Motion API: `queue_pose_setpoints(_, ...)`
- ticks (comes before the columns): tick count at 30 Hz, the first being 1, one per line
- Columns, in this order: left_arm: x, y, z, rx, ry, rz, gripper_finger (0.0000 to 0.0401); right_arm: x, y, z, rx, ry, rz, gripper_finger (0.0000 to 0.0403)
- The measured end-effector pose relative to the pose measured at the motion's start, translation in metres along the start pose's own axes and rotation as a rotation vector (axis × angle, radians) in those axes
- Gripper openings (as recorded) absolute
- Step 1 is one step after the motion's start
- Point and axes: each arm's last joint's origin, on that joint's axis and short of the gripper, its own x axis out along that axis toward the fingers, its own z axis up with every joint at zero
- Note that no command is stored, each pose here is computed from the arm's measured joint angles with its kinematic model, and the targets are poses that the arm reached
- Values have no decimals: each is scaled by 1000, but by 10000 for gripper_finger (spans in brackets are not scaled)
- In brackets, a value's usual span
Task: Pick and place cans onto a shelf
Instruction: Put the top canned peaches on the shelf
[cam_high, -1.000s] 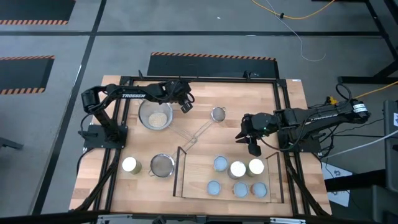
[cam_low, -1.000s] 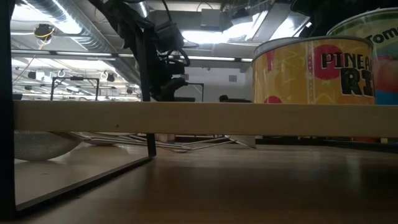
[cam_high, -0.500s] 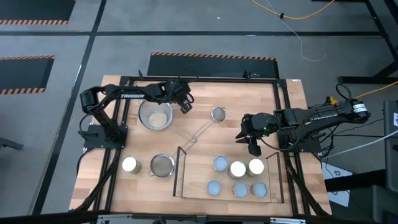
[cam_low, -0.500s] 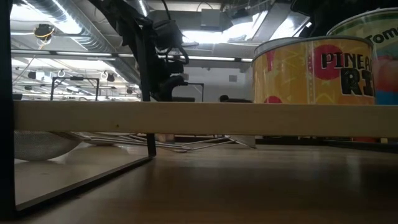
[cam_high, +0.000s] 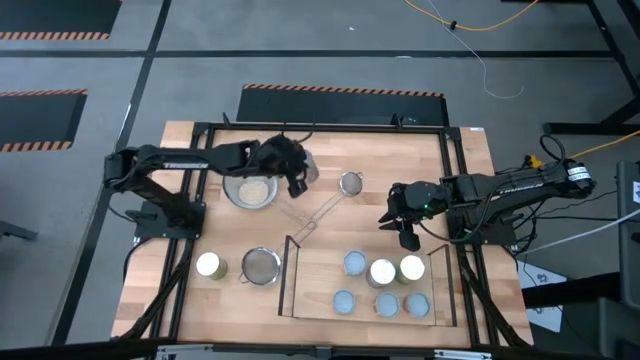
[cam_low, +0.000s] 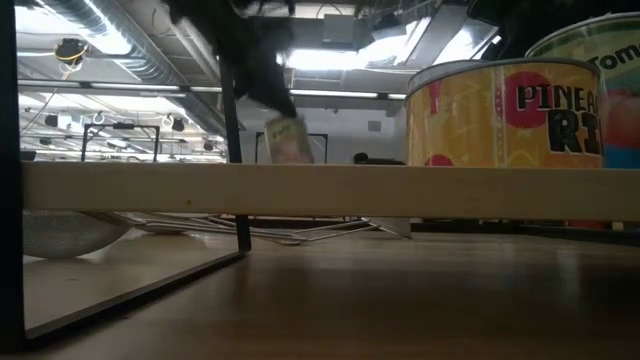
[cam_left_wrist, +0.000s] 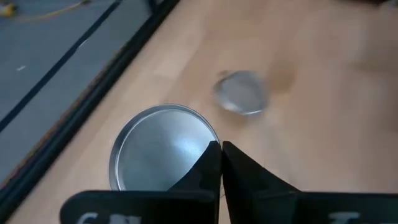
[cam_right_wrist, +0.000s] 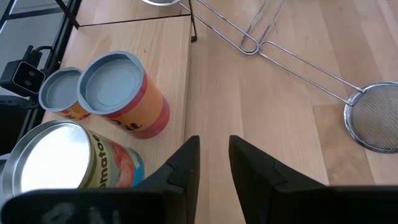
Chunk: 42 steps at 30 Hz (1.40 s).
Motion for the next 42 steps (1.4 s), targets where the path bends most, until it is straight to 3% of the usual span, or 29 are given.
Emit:
queue_pose_setpoints(13, -98, -106, 29, 22, -222, -314, 0, 0, 0, 0, 3, -4, 1, 91)
queue_pose_setpoints(21, -138, -177, 18, 59, -253, -432, 0, 0, 0, 0, 27, -4, 1, 90)
queue_pose_setpoints(32, -122, -249, -38, 113, -90, -494, 0, 0, 0, 0, 29, -3, 1, 90)
queue_pose_setpoints(42, -96, -274, -66, 192, 12, -511, 0, 0, 0, 0, 29, -3, 1, 90)
